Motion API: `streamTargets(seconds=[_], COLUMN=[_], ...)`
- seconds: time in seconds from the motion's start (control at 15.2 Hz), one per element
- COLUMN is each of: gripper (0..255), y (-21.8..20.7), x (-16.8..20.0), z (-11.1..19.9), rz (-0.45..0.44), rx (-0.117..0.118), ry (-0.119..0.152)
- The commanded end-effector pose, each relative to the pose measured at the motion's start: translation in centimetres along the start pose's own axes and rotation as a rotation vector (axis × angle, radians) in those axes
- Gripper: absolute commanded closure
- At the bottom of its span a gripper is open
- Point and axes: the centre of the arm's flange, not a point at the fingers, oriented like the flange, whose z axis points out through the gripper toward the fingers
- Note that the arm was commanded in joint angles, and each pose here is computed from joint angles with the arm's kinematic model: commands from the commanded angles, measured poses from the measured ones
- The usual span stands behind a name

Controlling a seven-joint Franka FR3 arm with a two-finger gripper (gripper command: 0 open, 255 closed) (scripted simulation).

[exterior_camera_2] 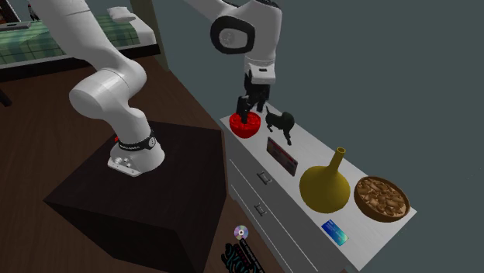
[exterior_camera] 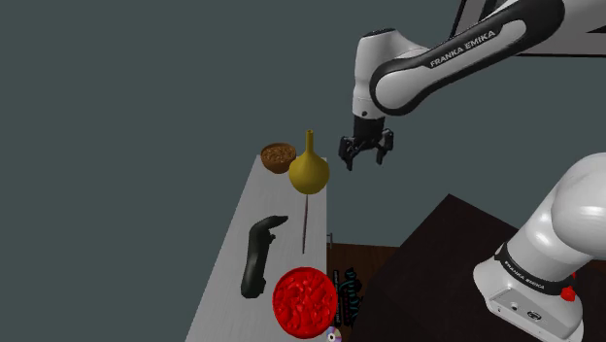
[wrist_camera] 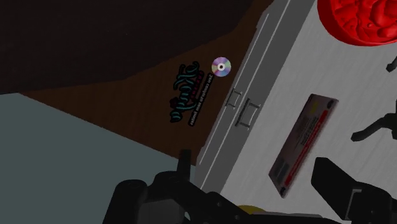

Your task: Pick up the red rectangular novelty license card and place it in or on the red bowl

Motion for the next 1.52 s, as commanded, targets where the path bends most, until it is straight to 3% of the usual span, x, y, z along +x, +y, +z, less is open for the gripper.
streamTargets(seconds=[0.0,1.19,1.45], gripper=[0,0,0], y=[-1.6,-14.8,-15.0], x=[0.8,10.3,10.3], z=[1.9,18.7,20.5], rz=[0.035,0.328,0.331], rx=[0.008,0.067,0.068], ry=[-0.004,-0.043,-0.043])
